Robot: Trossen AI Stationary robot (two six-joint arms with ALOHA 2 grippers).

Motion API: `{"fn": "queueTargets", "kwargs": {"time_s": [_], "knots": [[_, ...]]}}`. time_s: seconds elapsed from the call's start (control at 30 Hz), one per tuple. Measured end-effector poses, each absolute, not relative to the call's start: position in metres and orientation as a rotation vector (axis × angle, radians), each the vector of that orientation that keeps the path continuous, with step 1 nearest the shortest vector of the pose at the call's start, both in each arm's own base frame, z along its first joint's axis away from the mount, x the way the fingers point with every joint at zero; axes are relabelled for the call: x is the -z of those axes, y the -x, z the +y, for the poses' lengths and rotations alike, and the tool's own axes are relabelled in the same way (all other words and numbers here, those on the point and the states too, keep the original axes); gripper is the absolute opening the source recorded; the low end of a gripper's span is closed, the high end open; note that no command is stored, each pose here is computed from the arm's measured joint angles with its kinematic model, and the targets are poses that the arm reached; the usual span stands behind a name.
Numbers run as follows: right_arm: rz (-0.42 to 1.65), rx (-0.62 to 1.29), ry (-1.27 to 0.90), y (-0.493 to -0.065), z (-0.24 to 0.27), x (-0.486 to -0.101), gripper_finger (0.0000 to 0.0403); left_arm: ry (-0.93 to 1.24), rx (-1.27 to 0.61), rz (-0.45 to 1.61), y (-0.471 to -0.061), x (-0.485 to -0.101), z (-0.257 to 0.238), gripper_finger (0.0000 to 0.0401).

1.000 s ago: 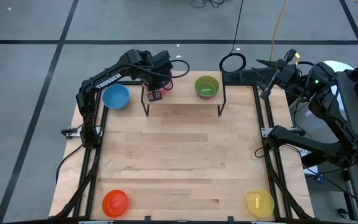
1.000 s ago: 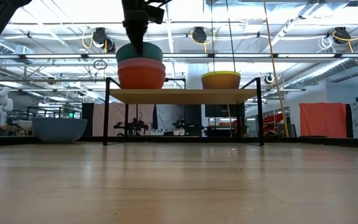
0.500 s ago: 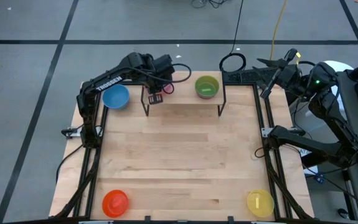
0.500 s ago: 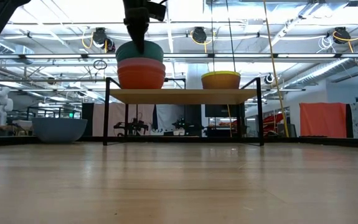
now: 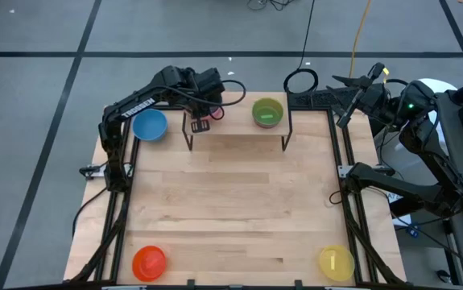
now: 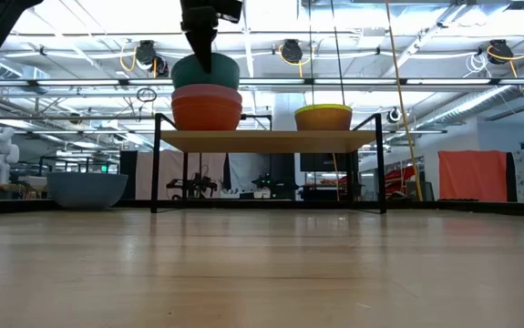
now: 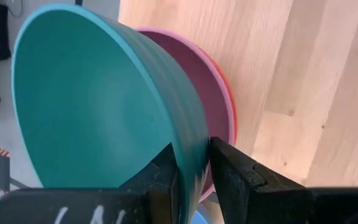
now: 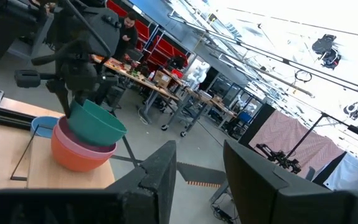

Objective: Place and stack bowls onto a shelf
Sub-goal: Stack the dark green bowl on top of the pink bowl on the shelf

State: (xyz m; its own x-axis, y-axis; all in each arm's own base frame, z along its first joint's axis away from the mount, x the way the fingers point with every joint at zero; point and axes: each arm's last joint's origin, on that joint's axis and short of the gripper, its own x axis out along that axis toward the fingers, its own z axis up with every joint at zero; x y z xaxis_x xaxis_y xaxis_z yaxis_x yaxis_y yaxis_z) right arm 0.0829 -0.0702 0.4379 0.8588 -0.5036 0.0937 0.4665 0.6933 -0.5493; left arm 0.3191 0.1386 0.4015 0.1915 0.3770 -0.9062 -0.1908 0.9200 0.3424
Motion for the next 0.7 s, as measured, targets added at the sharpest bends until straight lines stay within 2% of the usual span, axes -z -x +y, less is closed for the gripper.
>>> {"fn": "queueTargets", "kwargs": {"time_s": [0.7], "knots": [[0.066, 0.542, 0.598, -0.0828, -0.0701, -0.4379, 0.0125, -0.058, -0.410, 1.301, -0.3165, -0.3996, 0.1465, 0.0081]]}}
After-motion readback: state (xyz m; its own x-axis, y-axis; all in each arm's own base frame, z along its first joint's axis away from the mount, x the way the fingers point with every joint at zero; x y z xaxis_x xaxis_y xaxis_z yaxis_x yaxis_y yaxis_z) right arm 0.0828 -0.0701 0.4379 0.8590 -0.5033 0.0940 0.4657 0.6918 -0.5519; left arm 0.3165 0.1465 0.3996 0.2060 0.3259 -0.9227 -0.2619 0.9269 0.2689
